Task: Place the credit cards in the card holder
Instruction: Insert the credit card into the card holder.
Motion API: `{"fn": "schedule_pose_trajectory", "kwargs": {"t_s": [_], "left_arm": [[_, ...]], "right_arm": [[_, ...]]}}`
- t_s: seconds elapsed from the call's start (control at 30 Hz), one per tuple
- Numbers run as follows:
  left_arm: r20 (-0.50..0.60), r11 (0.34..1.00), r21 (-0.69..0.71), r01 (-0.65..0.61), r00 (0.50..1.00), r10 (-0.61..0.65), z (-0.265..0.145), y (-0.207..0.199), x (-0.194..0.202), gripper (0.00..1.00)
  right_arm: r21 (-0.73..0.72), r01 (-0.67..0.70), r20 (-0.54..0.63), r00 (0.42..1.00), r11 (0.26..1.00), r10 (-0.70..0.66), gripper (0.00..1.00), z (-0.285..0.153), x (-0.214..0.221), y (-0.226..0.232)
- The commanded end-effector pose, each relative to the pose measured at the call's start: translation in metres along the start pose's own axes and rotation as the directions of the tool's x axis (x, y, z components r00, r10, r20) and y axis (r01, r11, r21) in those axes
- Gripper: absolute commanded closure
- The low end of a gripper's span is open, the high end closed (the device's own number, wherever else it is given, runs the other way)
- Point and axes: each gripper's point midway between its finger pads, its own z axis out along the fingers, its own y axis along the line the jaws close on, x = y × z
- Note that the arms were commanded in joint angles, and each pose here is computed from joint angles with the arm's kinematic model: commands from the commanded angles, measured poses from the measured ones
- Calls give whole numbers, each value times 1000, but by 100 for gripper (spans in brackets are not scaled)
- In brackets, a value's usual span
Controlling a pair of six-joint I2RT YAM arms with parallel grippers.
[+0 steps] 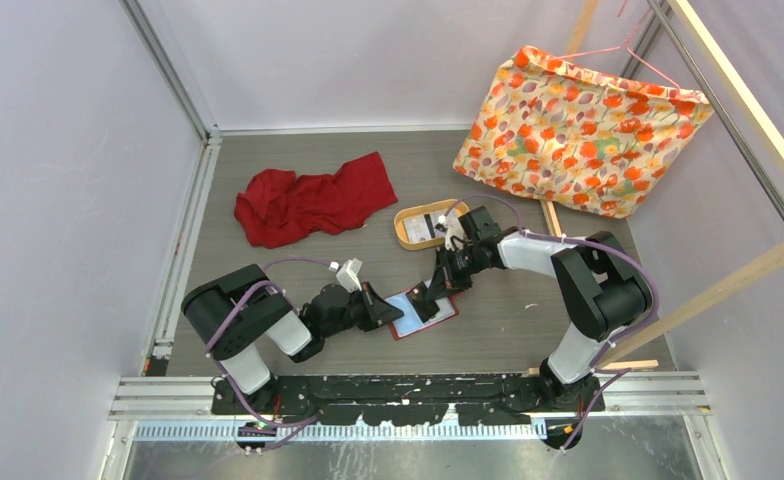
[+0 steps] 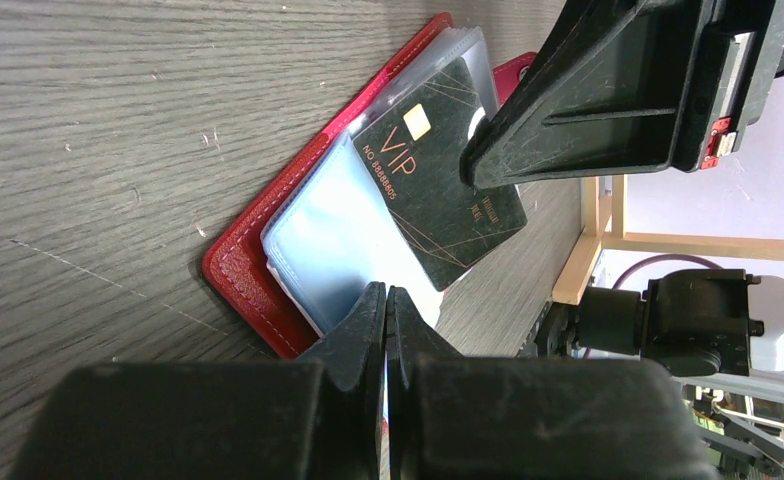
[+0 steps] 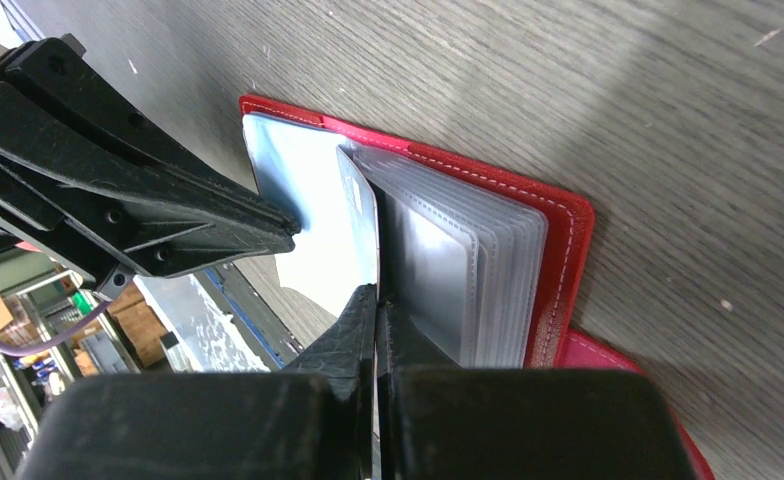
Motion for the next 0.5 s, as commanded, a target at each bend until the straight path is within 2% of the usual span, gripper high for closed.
{"fn": "schedule_pose_trajectory", "kwargs": {"t_s": [0.0, 0.47], "left_arm": [[16, 999, 29, -13, 1000, 13, -1, -5, -2, 100], [18, 999, 36, -8, 1000, 7, -1, -5, -2, 99]], "right_arm": [[4, 8, 67, 998, 1000, -8, 99, 0, -10, -4], [-39, 4, 89, 996, 999, 0, 99, 5, -7, -4]]}}
